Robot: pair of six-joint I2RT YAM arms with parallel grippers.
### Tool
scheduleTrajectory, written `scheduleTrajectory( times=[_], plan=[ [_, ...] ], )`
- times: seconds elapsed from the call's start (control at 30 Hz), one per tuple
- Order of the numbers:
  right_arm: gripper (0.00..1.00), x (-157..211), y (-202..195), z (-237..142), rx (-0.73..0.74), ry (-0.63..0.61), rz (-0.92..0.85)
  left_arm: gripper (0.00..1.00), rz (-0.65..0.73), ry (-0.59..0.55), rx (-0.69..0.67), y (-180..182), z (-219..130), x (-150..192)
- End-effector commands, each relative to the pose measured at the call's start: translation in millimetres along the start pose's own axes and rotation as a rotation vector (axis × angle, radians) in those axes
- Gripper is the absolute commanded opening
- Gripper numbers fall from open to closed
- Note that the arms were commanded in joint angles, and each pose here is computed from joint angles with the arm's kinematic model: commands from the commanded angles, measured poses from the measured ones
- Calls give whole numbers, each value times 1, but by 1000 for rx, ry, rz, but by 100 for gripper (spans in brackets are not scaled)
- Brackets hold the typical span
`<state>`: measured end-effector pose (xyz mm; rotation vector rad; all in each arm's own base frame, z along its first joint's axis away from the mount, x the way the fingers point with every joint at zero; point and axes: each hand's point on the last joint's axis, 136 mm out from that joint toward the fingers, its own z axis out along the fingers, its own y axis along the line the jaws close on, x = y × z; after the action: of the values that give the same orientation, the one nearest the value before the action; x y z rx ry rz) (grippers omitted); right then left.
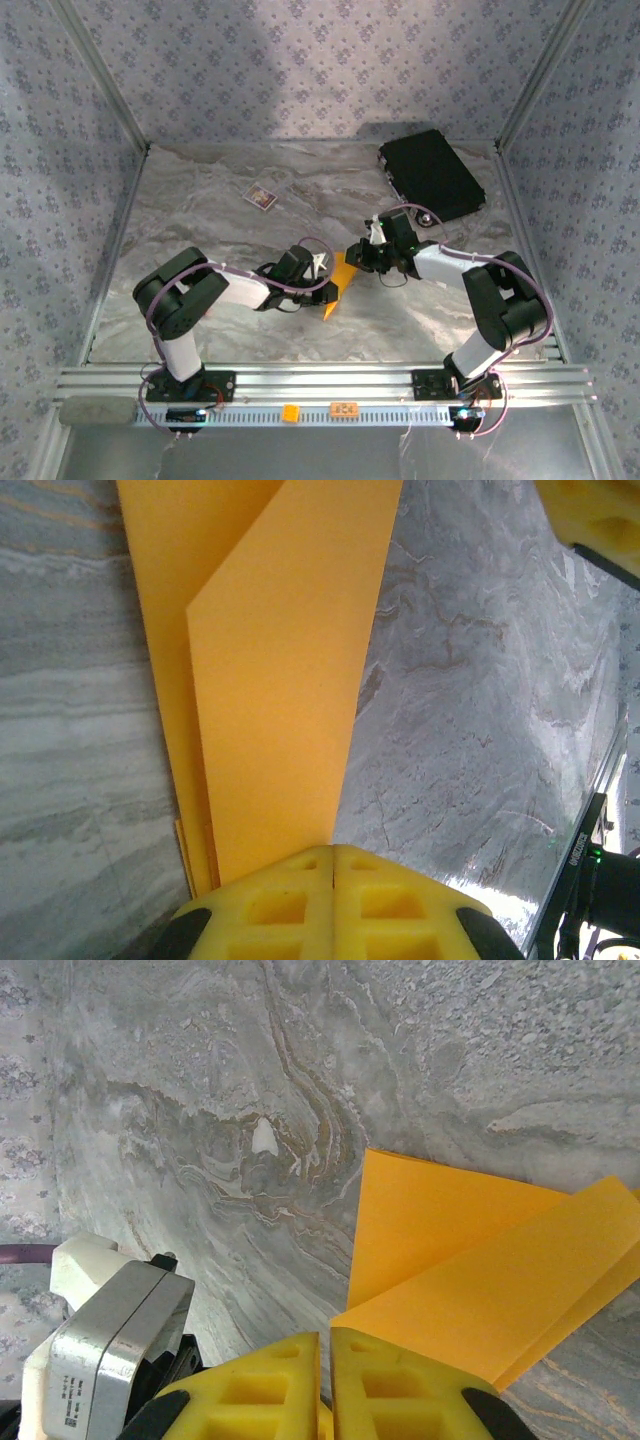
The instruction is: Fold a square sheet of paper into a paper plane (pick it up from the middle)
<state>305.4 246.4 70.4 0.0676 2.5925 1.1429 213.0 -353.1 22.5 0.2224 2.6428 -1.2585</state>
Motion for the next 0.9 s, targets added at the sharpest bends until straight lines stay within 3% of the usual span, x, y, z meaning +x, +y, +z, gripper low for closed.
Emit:
scheduleTrajectory(
  times=[0.0, 0.47, 0.63, 0.87],
  plan=[
    [12, 9, -7, 3, 20, 24, 14, 0, -84, 123, -139, 48, 3, 41],
    [7, 28, -16, 25, 4, 92, 42, 0, -81, 122, -133, 45, 4, 38],
    [6, 43, -55, 28, 129, 107, 64, 0, -74, 116, -121, 40, 2, 37],
    [4, 59, -86, 31, 192, 126, 103, 1, -35, 79, -63, 8, -12, 21]
  ],
)
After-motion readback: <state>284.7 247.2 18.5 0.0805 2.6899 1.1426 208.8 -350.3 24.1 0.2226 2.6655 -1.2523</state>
